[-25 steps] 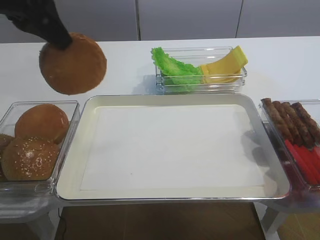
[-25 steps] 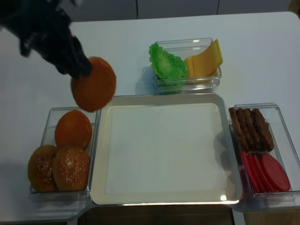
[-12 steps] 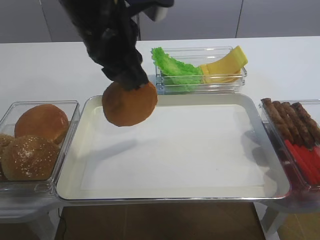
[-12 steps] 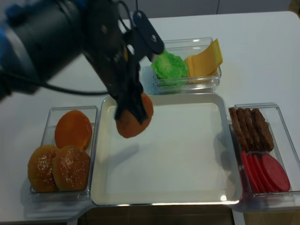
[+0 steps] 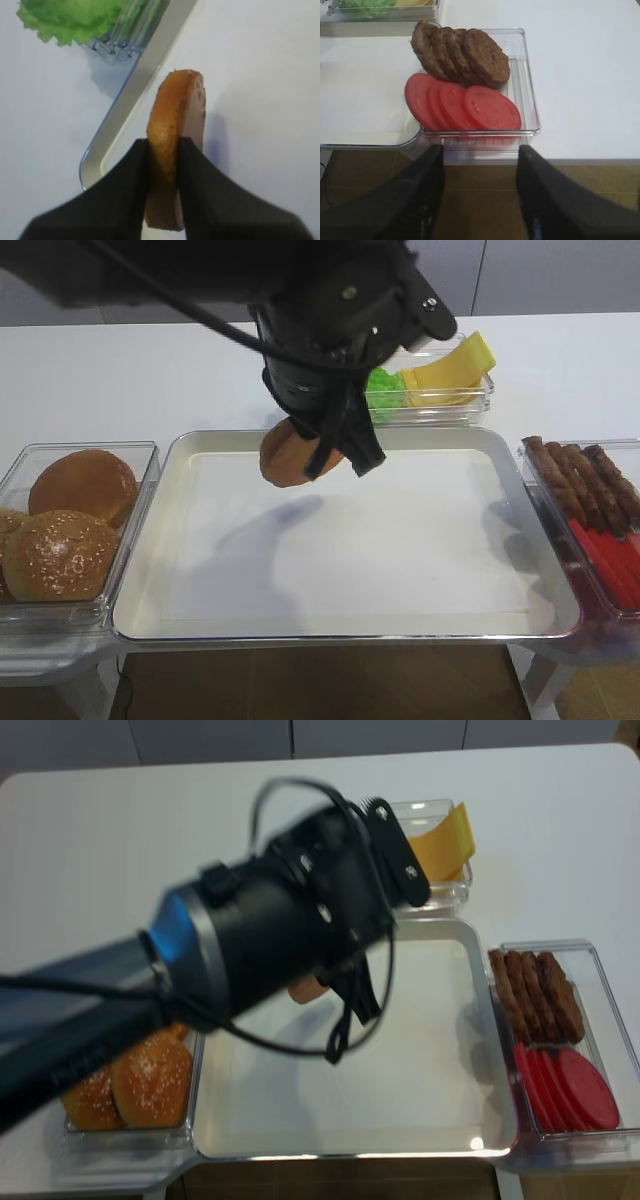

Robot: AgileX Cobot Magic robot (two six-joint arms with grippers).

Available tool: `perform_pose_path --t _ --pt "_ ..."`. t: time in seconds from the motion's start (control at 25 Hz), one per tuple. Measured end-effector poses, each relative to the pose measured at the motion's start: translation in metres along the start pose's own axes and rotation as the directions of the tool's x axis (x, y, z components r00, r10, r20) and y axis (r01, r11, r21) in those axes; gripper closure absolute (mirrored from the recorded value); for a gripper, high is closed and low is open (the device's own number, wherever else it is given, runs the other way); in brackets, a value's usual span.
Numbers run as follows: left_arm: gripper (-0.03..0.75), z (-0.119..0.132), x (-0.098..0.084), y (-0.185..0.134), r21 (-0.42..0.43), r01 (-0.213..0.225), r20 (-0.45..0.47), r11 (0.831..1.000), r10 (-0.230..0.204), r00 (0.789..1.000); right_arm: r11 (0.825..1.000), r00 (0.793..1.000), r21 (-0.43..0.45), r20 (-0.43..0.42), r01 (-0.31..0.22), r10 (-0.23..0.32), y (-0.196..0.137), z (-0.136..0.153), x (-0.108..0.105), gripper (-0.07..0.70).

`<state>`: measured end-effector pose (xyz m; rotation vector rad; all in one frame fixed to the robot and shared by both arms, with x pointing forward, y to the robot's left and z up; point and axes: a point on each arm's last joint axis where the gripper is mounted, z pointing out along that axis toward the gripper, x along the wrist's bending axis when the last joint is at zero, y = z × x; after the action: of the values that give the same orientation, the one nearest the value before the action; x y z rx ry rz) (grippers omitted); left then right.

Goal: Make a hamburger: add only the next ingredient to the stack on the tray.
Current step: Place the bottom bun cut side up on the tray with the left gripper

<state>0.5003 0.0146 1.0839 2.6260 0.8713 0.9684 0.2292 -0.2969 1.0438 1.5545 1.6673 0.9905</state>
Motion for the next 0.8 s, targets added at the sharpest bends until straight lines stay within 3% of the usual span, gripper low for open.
perform_pose_path --t 0.2,0.28,0.8 --pt "0.585 0.005 -0.031 0.009 0.000 -0.128 -0.122 0.992 0.127 0.984 1.000 1.000 0.000 0.000 0.000 0.000 0.000 0.000 0.000 0.259" --pt "0.585 0.009 -0.039 0.010 0.014 -0.155 -0.146 0.988 0.155 0.977 1.000 1.000 0.000 0.000 0.000 0.000 0.000 0.000 0.000 0.259" --pt "0.585 0.026 -0.055 0.008 0.067 -0.155 -0.165 0.986 0.165 0.972 1.000 1.000 0.000 0.000 0.000 0.000 0.000 0.000 0.000 0.259"
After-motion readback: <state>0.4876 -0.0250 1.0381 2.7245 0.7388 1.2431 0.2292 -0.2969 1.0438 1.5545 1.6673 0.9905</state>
